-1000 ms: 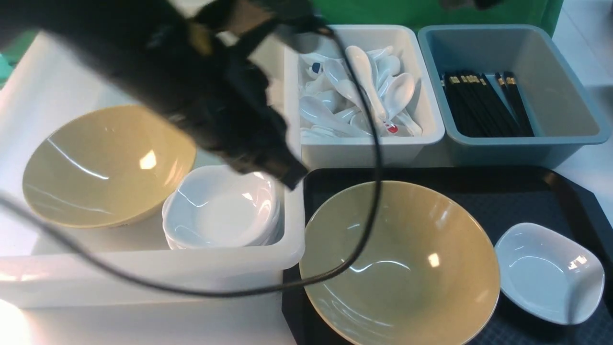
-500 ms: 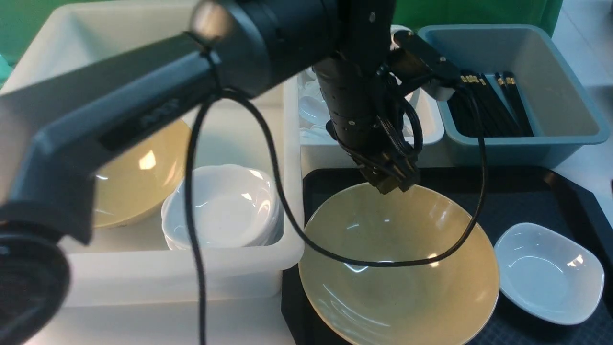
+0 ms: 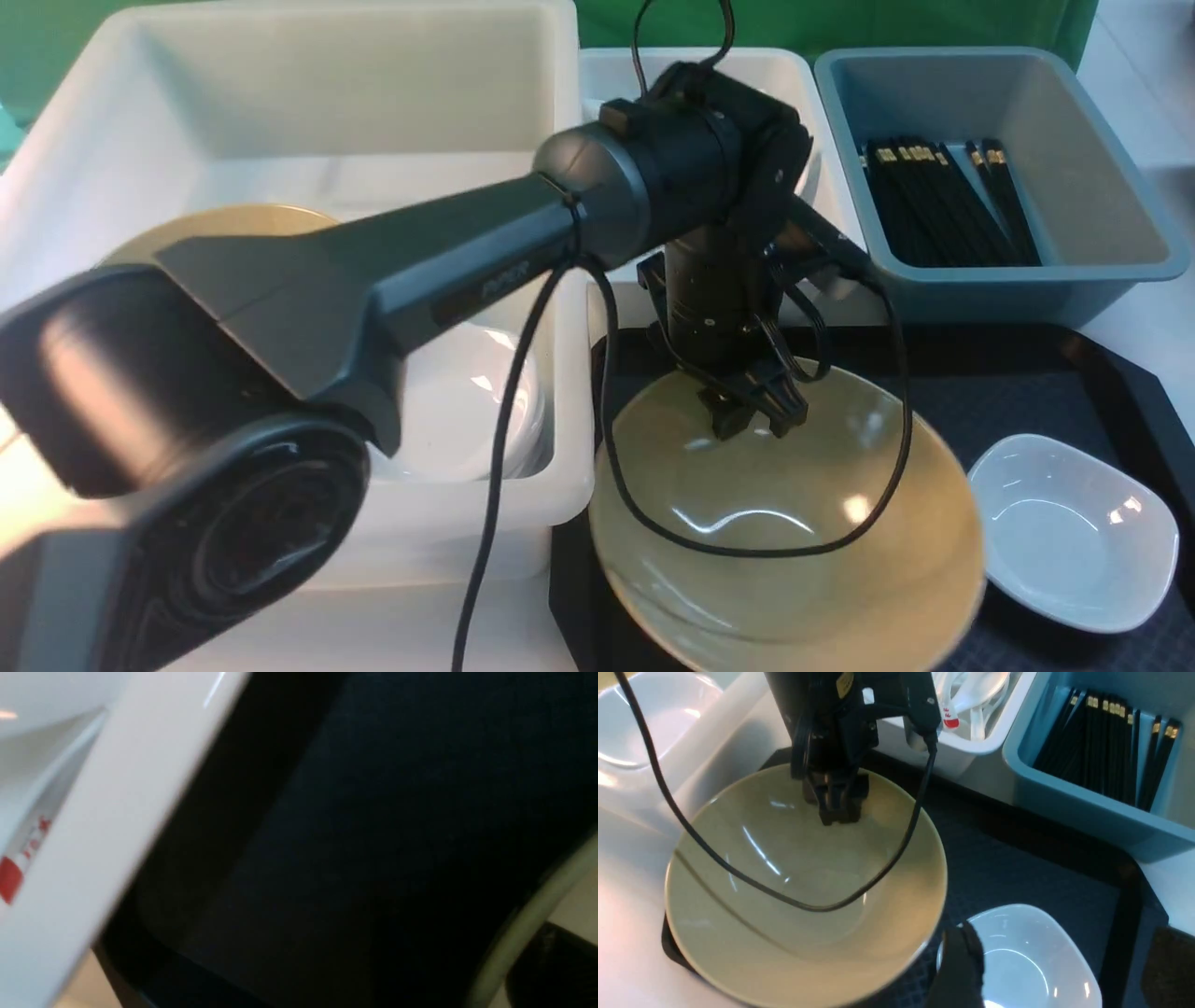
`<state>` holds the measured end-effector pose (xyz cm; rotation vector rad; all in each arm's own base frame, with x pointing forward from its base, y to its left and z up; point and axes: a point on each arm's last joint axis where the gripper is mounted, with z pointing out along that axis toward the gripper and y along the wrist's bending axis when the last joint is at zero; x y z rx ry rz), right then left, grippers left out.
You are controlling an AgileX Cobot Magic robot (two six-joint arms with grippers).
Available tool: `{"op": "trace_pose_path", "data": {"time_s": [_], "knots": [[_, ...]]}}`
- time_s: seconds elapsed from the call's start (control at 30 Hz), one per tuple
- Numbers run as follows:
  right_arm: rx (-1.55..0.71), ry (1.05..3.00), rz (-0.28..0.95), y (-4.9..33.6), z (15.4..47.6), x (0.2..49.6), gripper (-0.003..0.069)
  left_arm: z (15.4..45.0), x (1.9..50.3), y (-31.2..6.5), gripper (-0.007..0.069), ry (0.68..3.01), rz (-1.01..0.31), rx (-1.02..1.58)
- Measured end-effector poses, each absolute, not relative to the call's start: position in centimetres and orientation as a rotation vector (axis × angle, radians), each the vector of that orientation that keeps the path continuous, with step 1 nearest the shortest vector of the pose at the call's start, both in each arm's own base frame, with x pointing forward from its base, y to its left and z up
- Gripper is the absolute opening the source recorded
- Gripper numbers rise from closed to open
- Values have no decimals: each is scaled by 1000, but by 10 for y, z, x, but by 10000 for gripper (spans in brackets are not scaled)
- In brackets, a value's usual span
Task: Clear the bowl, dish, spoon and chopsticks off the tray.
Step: Use the left arm to grab the yellow noodle bowl on the left, then use the left arm to put the noodle bowl into the large storage box on the left
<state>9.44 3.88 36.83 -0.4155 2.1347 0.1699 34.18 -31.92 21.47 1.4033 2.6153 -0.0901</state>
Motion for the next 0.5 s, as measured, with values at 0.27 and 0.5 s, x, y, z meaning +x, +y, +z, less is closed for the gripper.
{"op": "trace_pose_path", "data": {"time_s": [0.27,0.5], "knots": [[-508,2149,119,45,364,105,506,279,339,-299,4,2583,-286,1196],[-676,2095,260,72,390,121,253,390,328,-218,8,2429,-419,913]]}}
